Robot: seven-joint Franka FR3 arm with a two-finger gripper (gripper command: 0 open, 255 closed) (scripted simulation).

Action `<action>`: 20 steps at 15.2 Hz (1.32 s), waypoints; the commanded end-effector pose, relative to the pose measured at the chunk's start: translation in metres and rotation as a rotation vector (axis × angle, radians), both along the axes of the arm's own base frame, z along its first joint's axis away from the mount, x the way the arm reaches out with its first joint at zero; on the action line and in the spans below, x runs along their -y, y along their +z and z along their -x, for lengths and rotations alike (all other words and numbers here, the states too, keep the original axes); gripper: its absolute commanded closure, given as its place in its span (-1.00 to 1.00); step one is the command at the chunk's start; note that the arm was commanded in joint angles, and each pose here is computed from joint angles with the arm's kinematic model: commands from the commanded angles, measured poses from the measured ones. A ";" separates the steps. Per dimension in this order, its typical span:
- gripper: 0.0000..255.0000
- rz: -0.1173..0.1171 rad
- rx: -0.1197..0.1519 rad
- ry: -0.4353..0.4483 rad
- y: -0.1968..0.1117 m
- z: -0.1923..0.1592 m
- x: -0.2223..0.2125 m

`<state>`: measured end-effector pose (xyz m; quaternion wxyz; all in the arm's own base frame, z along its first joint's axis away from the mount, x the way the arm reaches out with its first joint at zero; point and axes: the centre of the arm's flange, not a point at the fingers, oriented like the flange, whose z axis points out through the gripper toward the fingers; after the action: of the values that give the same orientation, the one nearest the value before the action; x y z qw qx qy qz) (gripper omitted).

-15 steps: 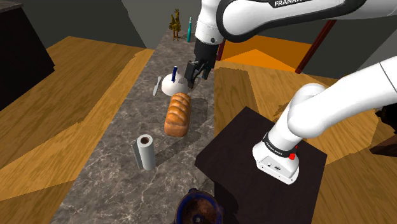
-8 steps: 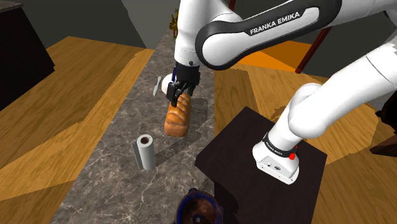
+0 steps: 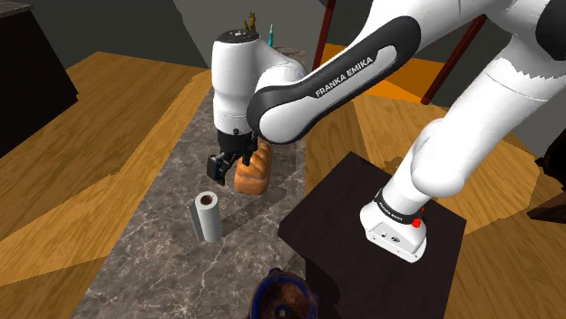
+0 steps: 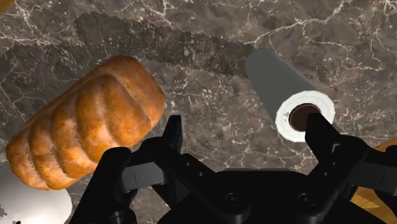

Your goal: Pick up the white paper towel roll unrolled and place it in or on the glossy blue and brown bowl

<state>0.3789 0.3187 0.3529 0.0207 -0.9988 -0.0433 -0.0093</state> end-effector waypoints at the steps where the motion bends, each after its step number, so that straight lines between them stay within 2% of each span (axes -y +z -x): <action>1: -1.00 0.003 -0.003 0.002 -0.014 -0.001 -0.024; 6: -1.00 0.012 -0.012 0.011 -0.052 -0.005 -0.075; 14: -1.00 0.012 -0.012 0.011 -0.092 -0.005 -0.077; 20: -1.00 0.012 -0.012 0.011 -0.092 -0.005 -0.077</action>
<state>0.3837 0.3952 0.2612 0.0150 -0.9987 -0.0486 -0.0029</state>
